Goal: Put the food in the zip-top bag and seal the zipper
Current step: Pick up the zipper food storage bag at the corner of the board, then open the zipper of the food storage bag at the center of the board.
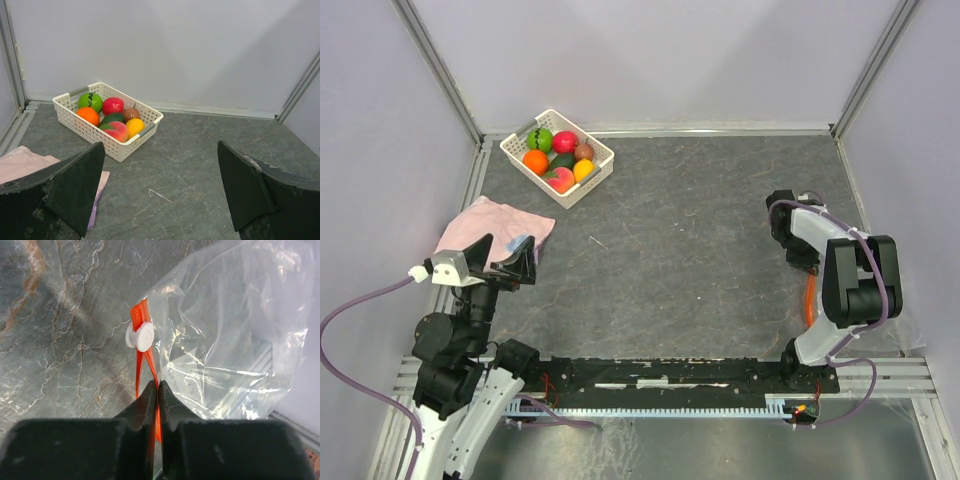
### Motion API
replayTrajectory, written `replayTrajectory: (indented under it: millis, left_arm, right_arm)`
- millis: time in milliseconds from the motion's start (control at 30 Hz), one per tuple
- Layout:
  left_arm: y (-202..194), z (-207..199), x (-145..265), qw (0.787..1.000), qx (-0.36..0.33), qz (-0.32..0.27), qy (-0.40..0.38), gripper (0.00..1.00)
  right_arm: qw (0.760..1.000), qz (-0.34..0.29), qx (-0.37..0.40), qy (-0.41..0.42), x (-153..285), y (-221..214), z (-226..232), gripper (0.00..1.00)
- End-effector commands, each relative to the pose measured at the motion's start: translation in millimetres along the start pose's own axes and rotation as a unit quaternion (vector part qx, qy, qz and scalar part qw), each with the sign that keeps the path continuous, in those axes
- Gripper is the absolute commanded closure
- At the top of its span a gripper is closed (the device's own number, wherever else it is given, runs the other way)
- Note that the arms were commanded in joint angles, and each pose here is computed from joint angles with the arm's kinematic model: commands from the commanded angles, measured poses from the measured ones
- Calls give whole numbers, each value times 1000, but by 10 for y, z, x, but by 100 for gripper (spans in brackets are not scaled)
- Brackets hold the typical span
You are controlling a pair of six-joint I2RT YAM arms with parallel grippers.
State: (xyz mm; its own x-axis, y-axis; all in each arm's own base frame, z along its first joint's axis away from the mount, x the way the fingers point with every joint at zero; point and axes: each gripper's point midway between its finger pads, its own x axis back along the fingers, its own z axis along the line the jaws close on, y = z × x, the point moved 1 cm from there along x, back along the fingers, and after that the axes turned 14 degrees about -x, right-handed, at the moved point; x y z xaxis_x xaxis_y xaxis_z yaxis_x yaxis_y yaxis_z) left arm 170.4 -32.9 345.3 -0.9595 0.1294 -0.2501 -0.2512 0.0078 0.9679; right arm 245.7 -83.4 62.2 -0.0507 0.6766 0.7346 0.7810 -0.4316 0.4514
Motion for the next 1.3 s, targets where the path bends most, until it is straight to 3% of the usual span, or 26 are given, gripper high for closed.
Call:
replayTrajectory:
  millis: [0, 433, 833, 1267]
  left_arm:
    - [91, -45, 6, 1000, 13, -14, -13, 1]
    - [-54, -415, -249, 993, 37, 66, -92, 0]
    - [-415, -991, -505, 960, 126, 151, -199, 2]
    - [-810, -1458, -697, 924, 224, 184, -248, 6]
  right_arm:
    - [999, -31, -37, 14, 119, 194, -46, 95]
    - [977, -90, -59, 181, 810, 473, 224, 98]
    - [902, -141, -28, 408, 1904, 482, 844, 98]
    - [820, -116, -2, 560, 2716, 302, 1322, 98]
